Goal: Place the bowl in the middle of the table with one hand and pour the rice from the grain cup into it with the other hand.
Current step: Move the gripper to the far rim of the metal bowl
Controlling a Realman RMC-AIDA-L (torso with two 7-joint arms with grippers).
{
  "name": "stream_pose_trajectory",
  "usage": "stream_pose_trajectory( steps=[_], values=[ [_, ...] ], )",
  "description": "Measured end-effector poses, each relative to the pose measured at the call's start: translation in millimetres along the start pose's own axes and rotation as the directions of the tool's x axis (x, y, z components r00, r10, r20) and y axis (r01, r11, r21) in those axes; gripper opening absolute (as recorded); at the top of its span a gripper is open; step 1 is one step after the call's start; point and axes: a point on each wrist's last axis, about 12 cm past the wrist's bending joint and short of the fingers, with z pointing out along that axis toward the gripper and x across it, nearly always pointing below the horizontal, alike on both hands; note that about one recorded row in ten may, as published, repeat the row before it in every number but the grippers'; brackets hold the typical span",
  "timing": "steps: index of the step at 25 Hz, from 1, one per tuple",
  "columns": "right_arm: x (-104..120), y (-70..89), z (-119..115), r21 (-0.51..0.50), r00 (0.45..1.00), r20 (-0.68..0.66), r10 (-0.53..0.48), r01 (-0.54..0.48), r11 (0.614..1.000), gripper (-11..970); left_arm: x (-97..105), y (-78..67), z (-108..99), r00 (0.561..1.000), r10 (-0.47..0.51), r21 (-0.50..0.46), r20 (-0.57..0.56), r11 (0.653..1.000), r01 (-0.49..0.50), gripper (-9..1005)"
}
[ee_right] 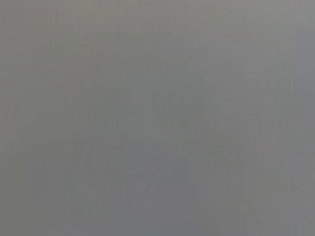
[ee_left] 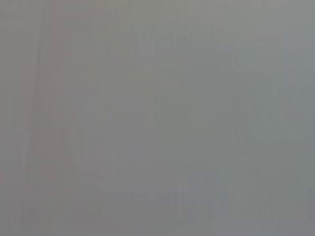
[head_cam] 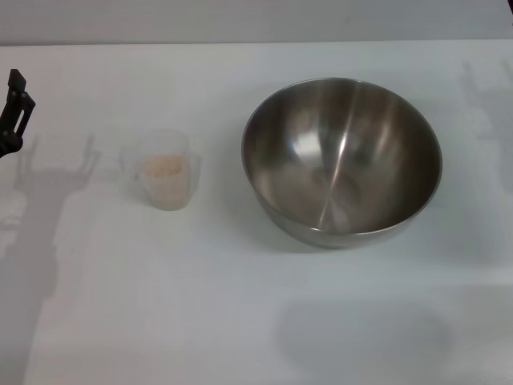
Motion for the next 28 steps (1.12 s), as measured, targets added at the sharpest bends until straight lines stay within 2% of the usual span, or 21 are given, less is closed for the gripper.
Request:
stream_pose_trajectory(
  steps=[14, 17, 19, 20, 21, 22, 23, 24, 25, 26, 28],
  values=[
    [1, -1.0, 0, -0.001, 1.0, -0.007, 0.006, -0.006, 1.0, 668, -1, -0.9, 1, 1.0, -0.003, 0.003, 0.005, 1.0, 0.003, 861],
    [-2, 6.6, 10, -0.043, 0.997, -0.039, 0.063, -0.065, 0.997, 667, -1, -1.0, 1, 1.0, -0.004, 0.004, 0.005, 1.0, 0.004, 861],
    [-7, 11.8, 20, -0.084, 0.989, -0.094, 0.112, -0.12, 0.989, 667, -1, -1.0, 1, 1.0, -0.004, 0.004, 0.008, 1.0, 0.004, 861],
    [-17, 22.6, 35, -0.133, 0.972, -0.188, 0.139, -0.165, 0.977, 667, -1, -0.9, 1, 1.0, -0.004, 0.004, 0.011, 1.0, 0.004, 861],
    [-17, 22.6, 35, -0.133, 0.972, -0.188, 0.139, -0.165, 0.977, 667, -1, -0.9, 1, 1.0, -0.004, 0.004, 0.011, 1.0, 0.004, 861],
    [-24, 32.6, 42, -0.165, 0.96, -0.253, 0.119, -0.164, 0.973, 667, -1, -0.6, 0, 1.0, -0.003, 0.002, 0.011, 1.0, 0.003, 861],
    [-24, 32.6, 42, -0.165, 0.96, -0.253, 0.119, -0.164, 0.973, 667, -1, -0.4, 0, 1.0, -0.002, 0.002, 0.011, 1.0, 0.002, 861],
    [-31, 39.6, 45, -0.18, 0.955, -0.279, 0.099, -0.153, 0.972, 667, -1, -0.1, 0, 1.0, 0.0, 0.001, 0.011, 1.0, 0.0, 861],
    [-47, 53.0, 48, -0.195, 0.953, -0.3, 0.046, -0.109, 0.975, 667, -1, 0.6, -1, 1.0, 0.002, -0.001, 0.012, 1.0, -0.002, 861],
    [-47, 53.0, 48, -0.195, 0.953, -0.3, 0.046, -0.109, 0.975, 667, -1, 0.6, -1, 1.0, 0.002, -0.001, 0.012, 1.0, -0.002, 861],
    [-62, 66.3, 49, -0.19, 0.943, -0.333, -0.018, -0.048, 0.981, 667, -2, 1.5, -1, 1.0, 0.002, -0.006, 0.013, 1.0, -0.002, 862]
  ],
)
